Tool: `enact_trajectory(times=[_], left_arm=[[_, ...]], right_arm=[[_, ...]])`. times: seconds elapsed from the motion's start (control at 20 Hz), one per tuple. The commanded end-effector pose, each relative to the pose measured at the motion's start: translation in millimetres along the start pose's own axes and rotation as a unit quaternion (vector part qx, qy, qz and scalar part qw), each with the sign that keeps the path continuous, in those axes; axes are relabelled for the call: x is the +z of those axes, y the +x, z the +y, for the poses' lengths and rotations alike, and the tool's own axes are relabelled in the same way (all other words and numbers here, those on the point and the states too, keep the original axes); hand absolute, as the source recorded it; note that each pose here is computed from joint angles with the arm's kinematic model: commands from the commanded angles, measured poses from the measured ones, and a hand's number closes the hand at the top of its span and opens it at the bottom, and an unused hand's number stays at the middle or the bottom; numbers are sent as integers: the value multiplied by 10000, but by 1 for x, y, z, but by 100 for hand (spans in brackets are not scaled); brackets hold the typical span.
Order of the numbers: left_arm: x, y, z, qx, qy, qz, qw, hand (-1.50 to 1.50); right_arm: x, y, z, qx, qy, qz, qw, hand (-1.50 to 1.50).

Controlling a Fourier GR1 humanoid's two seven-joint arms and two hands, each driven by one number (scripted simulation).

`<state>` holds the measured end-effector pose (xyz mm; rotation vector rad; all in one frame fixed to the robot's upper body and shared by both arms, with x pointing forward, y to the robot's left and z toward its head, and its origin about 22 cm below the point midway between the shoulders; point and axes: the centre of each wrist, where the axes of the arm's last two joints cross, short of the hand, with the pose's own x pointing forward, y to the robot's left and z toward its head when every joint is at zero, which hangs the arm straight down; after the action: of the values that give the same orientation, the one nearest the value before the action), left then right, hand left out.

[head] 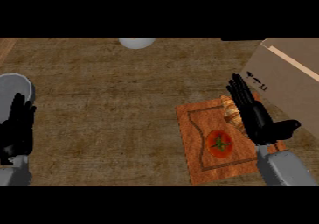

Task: Pick the tomato from the cutting board and place it in the cardboard box

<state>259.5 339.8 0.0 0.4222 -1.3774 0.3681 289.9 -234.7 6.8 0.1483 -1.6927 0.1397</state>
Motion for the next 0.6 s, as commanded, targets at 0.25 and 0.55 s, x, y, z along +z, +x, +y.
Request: enact_trajectory(times=[0.25, 0.55], left_arm=[[-2, 51, -12, -1376, -1692, -1663, 9617, 0], [16, 46, -27, -1602, -2626, -1824, 9338, 0]], right_arm=[[-3, 87, -62, 2083, -2156, -1950, 9339, -150], [59, 74, -90, 3847, -2738, -1323, 8715, -150]])
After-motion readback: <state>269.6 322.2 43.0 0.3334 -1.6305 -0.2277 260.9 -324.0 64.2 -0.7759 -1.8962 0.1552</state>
